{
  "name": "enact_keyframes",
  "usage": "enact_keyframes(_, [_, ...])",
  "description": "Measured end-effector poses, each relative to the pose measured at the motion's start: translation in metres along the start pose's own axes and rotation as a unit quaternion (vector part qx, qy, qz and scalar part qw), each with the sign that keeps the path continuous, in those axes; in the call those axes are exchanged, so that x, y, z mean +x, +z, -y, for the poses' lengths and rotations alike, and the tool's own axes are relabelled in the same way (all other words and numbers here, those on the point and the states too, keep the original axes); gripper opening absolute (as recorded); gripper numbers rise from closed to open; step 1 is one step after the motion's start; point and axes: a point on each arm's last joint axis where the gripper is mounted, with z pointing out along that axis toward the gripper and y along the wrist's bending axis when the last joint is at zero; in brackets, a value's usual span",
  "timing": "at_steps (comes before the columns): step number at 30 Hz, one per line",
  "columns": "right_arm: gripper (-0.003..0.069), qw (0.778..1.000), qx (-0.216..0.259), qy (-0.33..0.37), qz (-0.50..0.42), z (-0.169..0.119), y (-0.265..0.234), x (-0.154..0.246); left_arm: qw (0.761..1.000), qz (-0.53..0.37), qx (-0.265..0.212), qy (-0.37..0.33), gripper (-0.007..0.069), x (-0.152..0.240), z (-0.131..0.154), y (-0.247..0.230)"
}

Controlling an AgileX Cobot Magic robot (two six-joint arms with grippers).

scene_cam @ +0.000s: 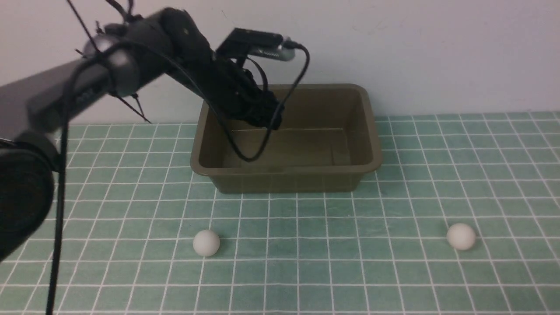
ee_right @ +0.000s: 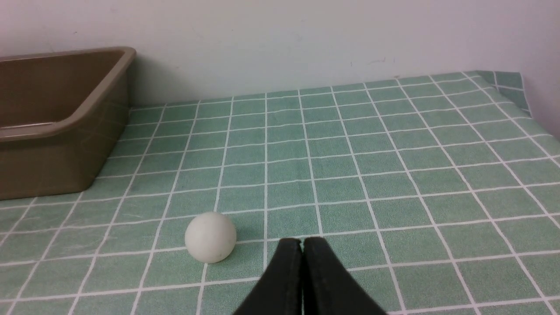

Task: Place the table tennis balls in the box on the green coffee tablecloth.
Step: 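Drop the ball into the bin, then reach for and grasp a ping pong ball on the table beside the basket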

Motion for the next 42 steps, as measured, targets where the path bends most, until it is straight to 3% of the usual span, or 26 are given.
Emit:
enact_keyframes(3, [-0.0007, 1.000, 0.000, 0.000, 0.000, 0.000, 0.000, 0.000, 0.999, -0.044, -0.006, 0.013, 0.0430, -0.008, 0.002, -0.025])
enact_keyframes(5, [-0.0007, 1.000, 0.000, 0.000, 0.000, 0.000, 0.000, 0.000, 0.996, -0.082, -0.035, 0.010, 0.0430, -0.015, 0.002, -0.049])
enact_keyframes(8, [-0.0007, 1.000, 0.000, 0.000, 0.000, 0.000, 0.000, 0.000, 0.987, -0.087, -0.132, -0.014, 0.0430, -0.030, -0.011, -0.104])
enact_keyframes(11, [-0.0007, 1.000, 0.000, 0.000, 0.000, 0.000, 0.000, 0.000, 0.984, -0.071, -0.160, -0.044, 0.0430, -0.030, -0.019, -0.135])
enact_keyframes(17, [-0.0007, 1.000, 0.000, 0.000, 0.000, 0.000, 0.000, 0.000, 0.984, -0.102, -0.117, -0.082, 0.0430, 0.002, -0.003, -0.164])
enact_keyframes(23, [-0.0007, 1.000, 0.000, 0.000, 0.000, 0.000, 0.000, 0.000, 0.968, -0.213, -0.093, -0.092, 0.0430, 0.080, 0.014, -0.162])
enact_keyframes(28, [-0.0007, 1.000, 0.000, 0.000, 0.000, 0.000, 0.000, 0.000, 0.965, -0.235, -0.078, -0.087, 0.0430, 0.117, 0.019, -0.138])
enact_keyframes(33, [-0.0007, 1.000, 0.000, 0.000, 0.000, 0.000, 0.000, 0.000, 0.968, -0.233, -0.068, -0.062, 0.0430, 0.137, 0.025, -0.112])
enact_keyframes(42, [-0.0007, 1.000, 0.000, 0.000, 0.000, 0.000, 0.000, 0.000, 0.982, -0.176, -0.058, -0.042, 0.0430, 0.133, 0.021, -0.086])
